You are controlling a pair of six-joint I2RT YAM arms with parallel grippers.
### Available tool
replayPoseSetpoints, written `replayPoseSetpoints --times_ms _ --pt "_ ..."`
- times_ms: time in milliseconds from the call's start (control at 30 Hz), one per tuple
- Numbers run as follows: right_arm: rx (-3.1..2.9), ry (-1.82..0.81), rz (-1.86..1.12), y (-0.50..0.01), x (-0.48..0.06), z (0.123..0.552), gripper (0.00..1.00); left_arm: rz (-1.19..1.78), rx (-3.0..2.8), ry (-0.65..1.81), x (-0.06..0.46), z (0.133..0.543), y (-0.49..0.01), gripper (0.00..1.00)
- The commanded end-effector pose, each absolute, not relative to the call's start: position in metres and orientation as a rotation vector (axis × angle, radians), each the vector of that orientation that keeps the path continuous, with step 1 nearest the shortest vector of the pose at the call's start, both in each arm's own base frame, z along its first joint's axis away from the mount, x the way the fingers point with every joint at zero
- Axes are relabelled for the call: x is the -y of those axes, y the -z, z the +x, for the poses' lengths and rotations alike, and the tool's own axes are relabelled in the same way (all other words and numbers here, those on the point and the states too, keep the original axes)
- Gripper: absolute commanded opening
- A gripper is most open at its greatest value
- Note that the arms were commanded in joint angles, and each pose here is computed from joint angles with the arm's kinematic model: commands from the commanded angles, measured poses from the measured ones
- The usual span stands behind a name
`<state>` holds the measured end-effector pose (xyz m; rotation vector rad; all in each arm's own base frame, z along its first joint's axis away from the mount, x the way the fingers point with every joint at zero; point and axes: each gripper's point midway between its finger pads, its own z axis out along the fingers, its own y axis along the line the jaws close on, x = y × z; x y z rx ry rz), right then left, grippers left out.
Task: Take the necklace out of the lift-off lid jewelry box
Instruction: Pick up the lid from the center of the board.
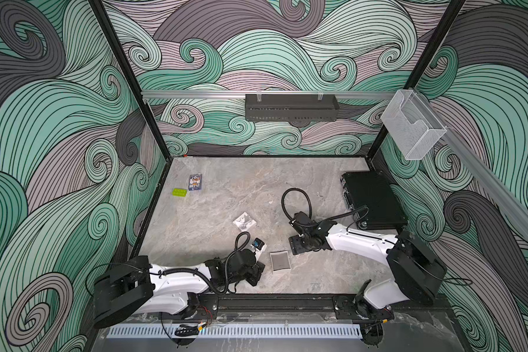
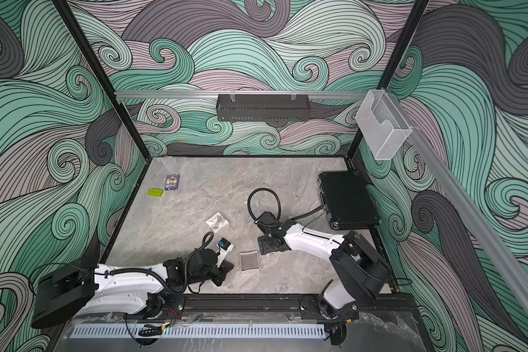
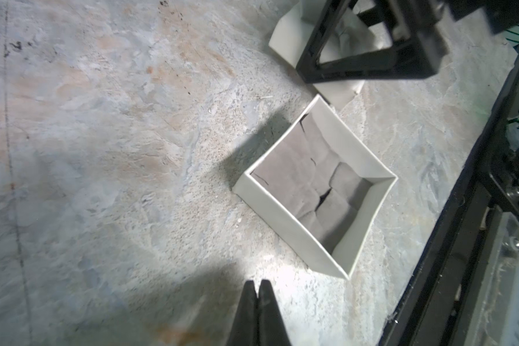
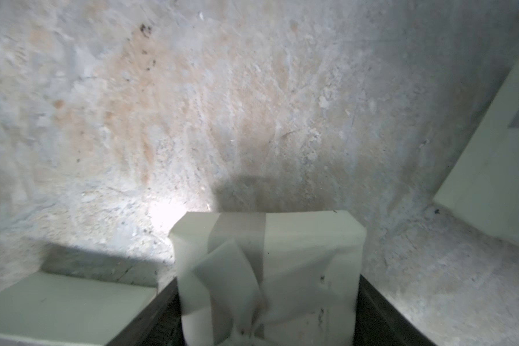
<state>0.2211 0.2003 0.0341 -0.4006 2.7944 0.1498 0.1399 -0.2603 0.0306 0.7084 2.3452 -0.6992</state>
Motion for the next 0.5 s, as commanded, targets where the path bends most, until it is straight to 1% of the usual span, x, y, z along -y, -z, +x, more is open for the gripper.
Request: replayPoseSetpoints --times_ms 0,300,467 --pt "-2.792 -0.217 -0.354 -0.046 -0.2 0.212 0.79 0.721 -2.326 0.742 0.267 0.136 -0.032 0.0" --pt "-2.718 -0.466 -0.201 -0.07 -0.212 0.19 0.78 0.703 -2.312 0.745 0.269 0.139 -0.033 0.0" --pt "-2.694 -0.504 -0.143 -0.068 -0.216 0.179 0.78 0.691 -2.318 0.748 0.271 0.139 -0.03 0.0"
